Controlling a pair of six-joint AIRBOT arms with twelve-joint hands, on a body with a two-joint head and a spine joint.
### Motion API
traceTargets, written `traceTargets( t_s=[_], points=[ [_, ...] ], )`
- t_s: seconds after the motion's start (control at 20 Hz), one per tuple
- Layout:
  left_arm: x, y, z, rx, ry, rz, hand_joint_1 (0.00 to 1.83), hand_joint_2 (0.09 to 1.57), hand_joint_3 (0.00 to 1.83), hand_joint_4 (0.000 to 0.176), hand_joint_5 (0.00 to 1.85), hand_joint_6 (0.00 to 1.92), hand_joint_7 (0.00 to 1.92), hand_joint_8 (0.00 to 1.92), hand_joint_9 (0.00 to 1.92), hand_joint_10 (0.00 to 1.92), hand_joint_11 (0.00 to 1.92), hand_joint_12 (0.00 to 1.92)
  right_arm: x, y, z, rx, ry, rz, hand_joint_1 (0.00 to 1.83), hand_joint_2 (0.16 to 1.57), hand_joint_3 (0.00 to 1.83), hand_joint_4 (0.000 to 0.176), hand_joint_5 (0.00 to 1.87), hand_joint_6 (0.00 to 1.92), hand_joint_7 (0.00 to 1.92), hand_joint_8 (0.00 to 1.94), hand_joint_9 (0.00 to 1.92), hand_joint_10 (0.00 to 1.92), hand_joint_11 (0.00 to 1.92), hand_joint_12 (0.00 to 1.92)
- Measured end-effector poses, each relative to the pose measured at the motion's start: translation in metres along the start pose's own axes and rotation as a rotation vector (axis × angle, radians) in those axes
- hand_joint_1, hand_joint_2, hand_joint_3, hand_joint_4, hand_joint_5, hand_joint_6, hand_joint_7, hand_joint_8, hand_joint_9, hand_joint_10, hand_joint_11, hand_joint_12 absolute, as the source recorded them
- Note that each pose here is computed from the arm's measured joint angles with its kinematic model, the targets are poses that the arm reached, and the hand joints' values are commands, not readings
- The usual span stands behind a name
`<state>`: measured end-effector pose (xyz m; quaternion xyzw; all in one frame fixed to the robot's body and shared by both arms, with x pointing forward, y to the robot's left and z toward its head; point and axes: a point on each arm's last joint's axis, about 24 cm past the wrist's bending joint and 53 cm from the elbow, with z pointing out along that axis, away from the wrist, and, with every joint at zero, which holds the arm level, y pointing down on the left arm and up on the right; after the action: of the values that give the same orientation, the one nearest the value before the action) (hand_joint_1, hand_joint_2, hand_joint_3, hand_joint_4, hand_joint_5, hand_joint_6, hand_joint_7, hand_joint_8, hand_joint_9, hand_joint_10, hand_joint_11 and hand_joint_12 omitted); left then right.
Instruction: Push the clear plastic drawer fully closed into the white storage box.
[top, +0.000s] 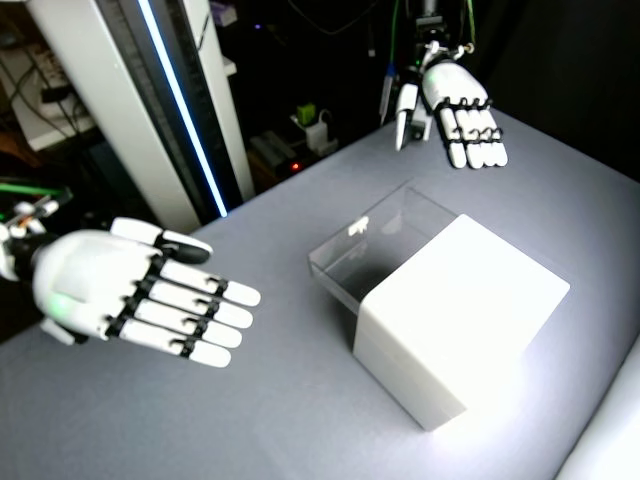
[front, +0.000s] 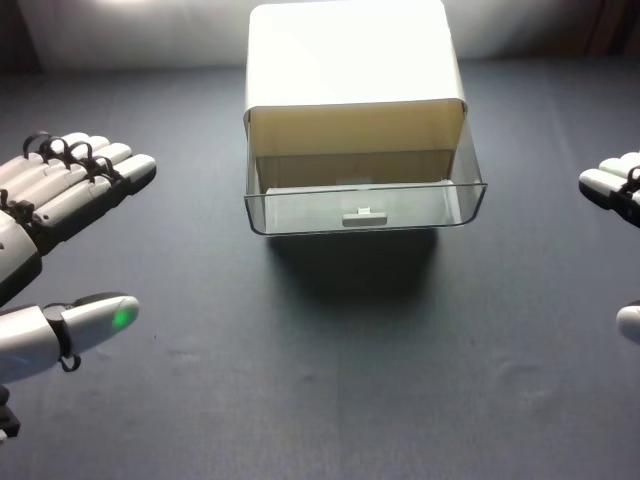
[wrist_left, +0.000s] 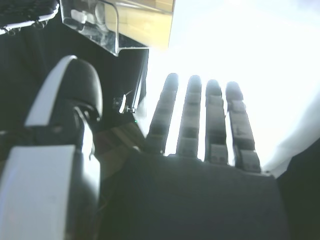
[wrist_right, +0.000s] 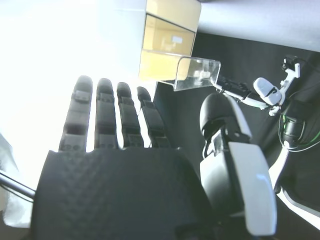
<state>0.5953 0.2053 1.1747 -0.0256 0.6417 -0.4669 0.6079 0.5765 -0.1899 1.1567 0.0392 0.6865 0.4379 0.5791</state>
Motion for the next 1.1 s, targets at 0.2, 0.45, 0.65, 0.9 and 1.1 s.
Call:
traceTargets(
  t_s=[0.2,0.45,0.65,0.9,1.1],
  points=[
    [-0.005,0.001,0.000,-0.003,-0.018,0.002,0.11,1.34,0.01,0.012,0.00,0.00,0.00,0.00,0.00,0.00,0.00,0.00,0.018,0.012,0.000,-0.050,0.063,0.059,0.03,1.41,0.01,0.000,0.00,0.00,0.00,0.00,0.01,0.00,0.01,0.01],
    [-0.012,0.002,0.000,-0.011,-0.042,0.011,0.24,1.37,0.01,0.021,0.00,0.00,0.00,0.00,0.00,0.00,0.00,0.00,0.039,0.020,0.006,-0.099,0.121,0.163,0.01,1.44,0.00,0.000,0.00,0.00,0.00,0.00,0.11,0.01,0.00,0.65],
    [-0.018,0.007,-0.006,-0.027,-0.069,0.013,0.28,1.39,0.01,0.015,0.00,0.00,0.00,0.00,0.00,0.00,0.00,0.00,0.062,0.037,0.025,-0.179,0.174,0.252,0.17,1.43,0.00,0.000,0.05,0.01,0.03,0.00,0.10,0.01,0.00,0.75],
    [-0.026,0.006,-0.007,-0.027,-0.089,0.023,0.34,1.41,0.01,0.002,0.00,0.00,0.00,0.00,0.00,0.00,0.00,0.00,0.094,0.059,0.047,-0.255,0.250,0.316,0.29,1.40,0.00,0.000,0.08,0.00,0.05,0.00,0.07,0.02,0.00,0.74],
    [-0.028,0.008,-0.007,-0.034,-0.099,0.022,0.34,1.41,0.01,0.000,0.00,0.00,0.00,0.00,0.00,0.00,0.00,0.00,0.106,0.072,0.060,-0.294,0.272,0.334,0.26,1.42,0.00,0.000,0.08,0.00,0.07,0.00,0.18,0.04,0.00,0.93]
  ],
)
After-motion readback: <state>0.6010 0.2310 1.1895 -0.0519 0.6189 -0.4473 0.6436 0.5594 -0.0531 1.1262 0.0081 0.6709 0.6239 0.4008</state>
